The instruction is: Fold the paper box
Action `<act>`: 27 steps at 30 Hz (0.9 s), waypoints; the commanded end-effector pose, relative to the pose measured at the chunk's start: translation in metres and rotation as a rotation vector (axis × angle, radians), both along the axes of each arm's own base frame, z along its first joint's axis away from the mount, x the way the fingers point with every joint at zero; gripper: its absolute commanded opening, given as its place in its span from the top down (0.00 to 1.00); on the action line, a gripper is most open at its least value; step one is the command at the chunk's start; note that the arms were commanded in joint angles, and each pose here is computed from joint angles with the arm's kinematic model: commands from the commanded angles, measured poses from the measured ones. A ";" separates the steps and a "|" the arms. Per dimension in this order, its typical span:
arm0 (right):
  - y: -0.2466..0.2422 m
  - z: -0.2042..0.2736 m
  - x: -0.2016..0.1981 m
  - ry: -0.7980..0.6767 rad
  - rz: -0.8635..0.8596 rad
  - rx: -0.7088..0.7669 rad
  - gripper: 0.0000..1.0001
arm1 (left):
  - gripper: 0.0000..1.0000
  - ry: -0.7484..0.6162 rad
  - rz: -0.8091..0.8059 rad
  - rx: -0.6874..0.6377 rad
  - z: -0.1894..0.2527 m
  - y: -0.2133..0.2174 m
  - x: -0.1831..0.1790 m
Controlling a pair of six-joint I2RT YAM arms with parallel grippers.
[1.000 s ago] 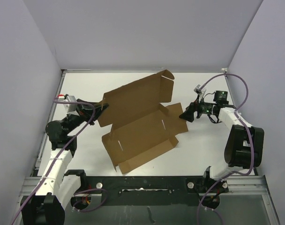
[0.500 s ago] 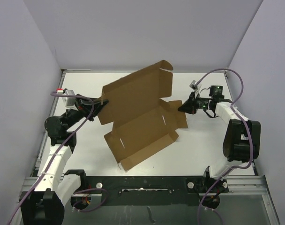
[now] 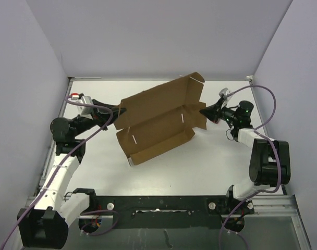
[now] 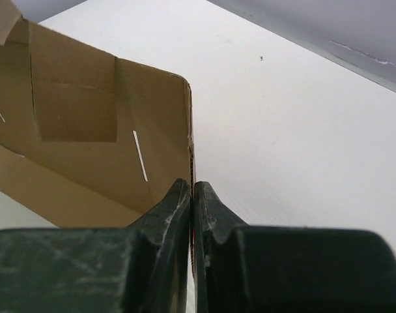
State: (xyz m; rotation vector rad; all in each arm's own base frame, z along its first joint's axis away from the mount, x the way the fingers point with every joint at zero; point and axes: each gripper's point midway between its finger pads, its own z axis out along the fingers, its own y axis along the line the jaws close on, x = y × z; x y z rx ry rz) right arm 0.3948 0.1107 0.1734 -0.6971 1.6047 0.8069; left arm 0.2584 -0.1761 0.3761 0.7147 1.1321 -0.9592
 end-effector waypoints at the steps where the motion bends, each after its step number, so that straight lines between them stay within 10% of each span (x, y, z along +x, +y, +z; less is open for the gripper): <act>1: -0.002 0.029 0.023 -0.226 -0.079 0.047 1.00 | 1.00 -0.100 -0.051 0.129 -0.003 -0.007 -0.001; 27: 0.031 -0.019 -0.062 -0.160 0.238 -0.094 0.86 | 1.00 0.017 0.047 0.074 -0.048 -0.001 0.002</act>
